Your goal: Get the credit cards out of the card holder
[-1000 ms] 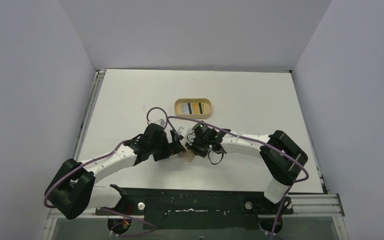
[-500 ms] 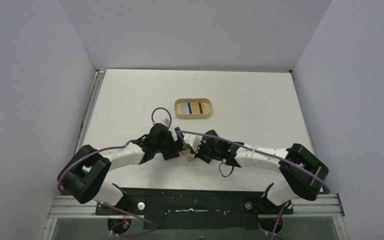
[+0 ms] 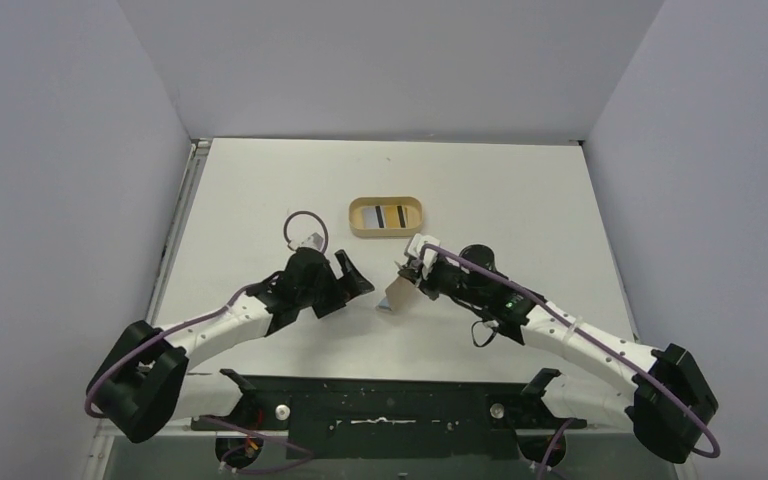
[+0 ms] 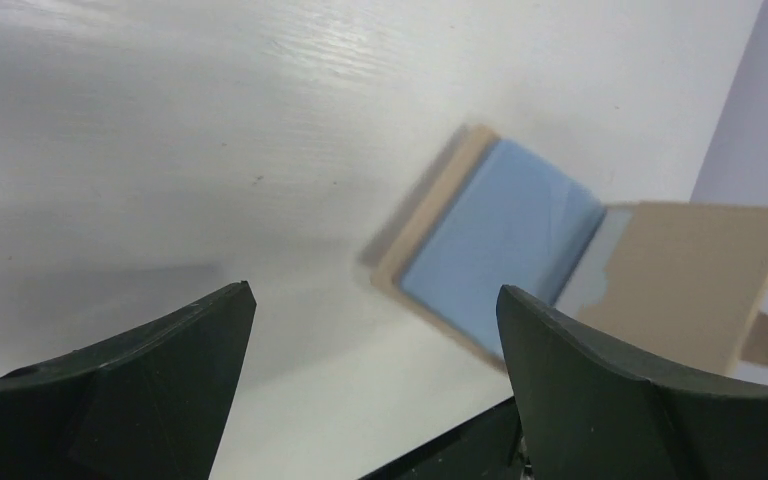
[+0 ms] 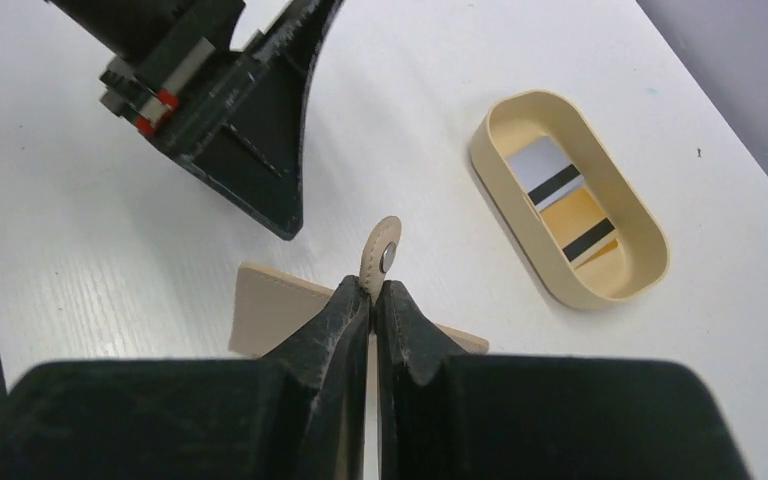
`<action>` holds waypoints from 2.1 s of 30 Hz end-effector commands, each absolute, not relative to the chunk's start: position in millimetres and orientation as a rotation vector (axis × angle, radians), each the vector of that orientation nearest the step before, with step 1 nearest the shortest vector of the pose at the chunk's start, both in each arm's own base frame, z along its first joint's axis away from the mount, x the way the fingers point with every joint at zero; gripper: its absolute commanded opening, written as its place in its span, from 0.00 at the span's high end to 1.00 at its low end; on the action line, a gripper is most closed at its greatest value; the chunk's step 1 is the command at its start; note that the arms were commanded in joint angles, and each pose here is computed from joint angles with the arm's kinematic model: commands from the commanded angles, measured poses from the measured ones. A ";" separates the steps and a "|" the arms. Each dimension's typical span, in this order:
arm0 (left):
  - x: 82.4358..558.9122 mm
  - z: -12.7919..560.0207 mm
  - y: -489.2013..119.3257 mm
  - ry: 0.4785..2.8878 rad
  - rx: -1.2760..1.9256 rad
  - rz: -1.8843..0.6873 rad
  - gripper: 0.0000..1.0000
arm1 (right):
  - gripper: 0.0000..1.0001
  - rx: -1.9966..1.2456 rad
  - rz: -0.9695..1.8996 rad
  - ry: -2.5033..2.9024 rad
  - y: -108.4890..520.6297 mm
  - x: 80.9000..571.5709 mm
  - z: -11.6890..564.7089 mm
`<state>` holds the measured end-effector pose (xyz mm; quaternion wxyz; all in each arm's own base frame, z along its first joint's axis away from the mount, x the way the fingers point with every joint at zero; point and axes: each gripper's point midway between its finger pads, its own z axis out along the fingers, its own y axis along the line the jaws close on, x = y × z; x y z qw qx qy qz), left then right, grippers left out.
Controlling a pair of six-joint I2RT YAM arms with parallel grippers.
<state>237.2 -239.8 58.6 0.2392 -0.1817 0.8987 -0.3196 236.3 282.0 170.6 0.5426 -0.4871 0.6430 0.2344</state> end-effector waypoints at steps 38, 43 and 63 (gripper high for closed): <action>238.9 76.6 -288.8 2.480 -0.249 -0.771 0.08 | 0.00 0.263 0.241 2.082 85.5 202.7 127.4; 238.0 74.9 -288.5 2.486 -0.241 -0.768 0.08 | 0.00 0.122 0.054 2.374 97.3 195.3 116.2; 229.5 73.8 -278.4 2.491 -0.244 -0.810 0.08 | 0.00 0.026 0.140 2.568 130.5 182.3 33.0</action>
